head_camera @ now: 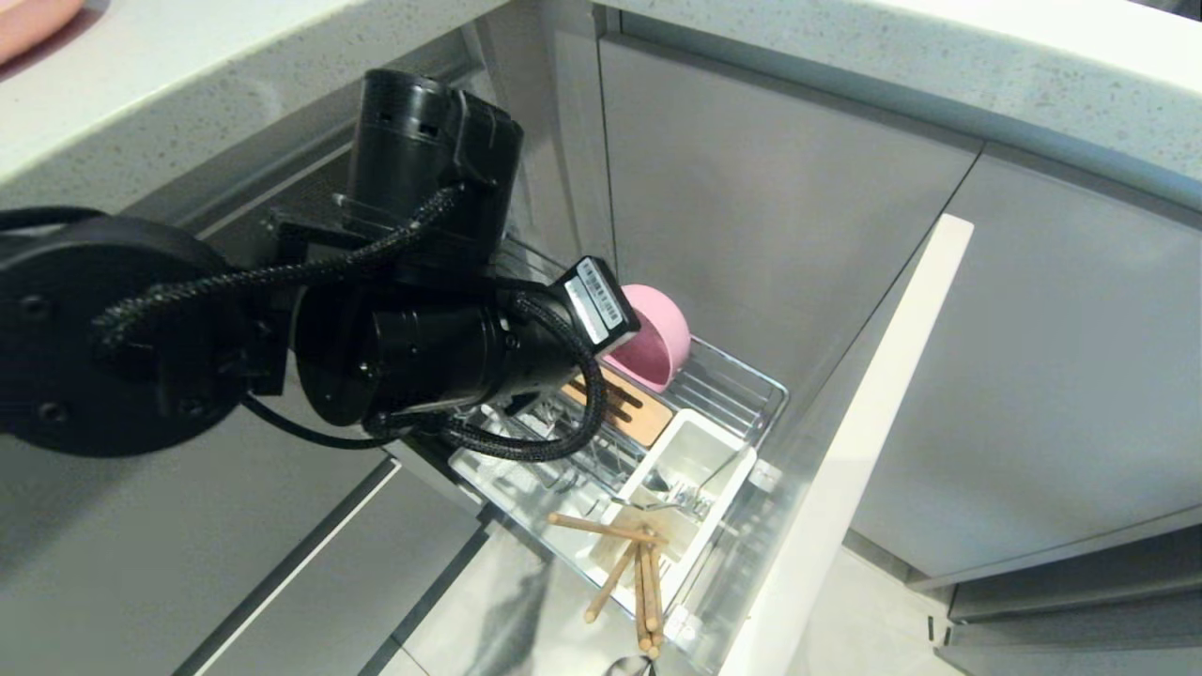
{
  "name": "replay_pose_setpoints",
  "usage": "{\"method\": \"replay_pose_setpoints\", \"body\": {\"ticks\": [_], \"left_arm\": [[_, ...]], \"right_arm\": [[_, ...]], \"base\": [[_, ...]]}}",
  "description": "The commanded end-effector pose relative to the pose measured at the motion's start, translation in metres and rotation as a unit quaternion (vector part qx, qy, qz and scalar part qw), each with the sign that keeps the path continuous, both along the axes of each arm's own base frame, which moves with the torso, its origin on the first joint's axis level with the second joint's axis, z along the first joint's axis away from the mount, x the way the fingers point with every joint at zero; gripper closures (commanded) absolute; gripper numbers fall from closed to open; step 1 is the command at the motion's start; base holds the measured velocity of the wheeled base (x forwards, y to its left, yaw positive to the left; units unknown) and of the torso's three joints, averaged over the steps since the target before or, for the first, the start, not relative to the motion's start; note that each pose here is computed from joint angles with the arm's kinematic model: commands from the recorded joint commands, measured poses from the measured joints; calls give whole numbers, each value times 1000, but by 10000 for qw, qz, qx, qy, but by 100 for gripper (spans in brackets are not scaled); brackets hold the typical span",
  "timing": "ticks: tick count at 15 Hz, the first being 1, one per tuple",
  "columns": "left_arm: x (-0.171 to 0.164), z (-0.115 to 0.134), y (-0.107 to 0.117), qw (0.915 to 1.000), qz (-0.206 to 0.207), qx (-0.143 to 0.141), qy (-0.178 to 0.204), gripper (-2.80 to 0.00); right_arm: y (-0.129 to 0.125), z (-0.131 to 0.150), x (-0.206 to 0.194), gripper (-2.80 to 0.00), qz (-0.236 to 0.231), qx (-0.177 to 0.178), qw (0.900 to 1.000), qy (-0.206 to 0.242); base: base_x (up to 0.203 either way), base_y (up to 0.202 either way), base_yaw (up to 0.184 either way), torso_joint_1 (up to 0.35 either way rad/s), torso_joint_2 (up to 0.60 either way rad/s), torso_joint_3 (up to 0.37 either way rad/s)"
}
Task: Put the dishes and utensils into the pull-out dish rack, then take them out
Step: Take the bowl out of the cupboard
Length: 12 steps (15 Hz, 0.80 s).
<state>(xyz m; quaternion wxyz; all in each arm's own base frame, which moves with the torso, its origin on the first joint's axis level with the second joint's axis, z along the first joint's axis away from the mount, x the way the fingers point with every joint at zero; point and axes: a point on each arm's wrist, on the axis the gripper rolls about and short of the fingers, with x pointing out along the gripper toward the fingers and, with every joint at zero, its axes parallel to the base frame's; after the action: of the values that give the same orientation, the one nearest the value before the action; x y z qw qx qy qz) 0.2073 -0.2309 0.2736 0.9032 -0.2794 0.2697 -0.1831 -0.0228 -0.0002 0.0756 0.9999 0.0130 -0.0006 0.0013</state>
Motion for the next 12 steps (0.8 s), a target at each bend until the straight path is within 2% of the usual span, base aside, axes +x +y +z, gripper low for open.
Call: {"method": "replay_pose_setpoints", "body": {"ticks": [1,2,4,9,12], "left_arm": [[7,-13,-6,9998,43,131,129,0],[8,-13,-6,9998,45,143,121,0],[7,-11,-4,9999,45,131,88,-280],[13,-8,-5,9999,89,-2,-69,-280],[27,-13,-14,9996,77,74,-261,-280]], "right_arm": [[0,0,0,0,3,1,10000,5],[0,0,0,0,3,1,10000,6],[0,0,0,0,3,1,10000,6],[0,0,0,0,6,1,10000,6],[0,0,0,0,3,1,10000,6]], "base": [[0,0,0,0,0,0],[0,0,0,0,0,0],[0,0,0,0,0,0],[0,0,0,0,0,0],[0,0,0,0,0,0]]}}
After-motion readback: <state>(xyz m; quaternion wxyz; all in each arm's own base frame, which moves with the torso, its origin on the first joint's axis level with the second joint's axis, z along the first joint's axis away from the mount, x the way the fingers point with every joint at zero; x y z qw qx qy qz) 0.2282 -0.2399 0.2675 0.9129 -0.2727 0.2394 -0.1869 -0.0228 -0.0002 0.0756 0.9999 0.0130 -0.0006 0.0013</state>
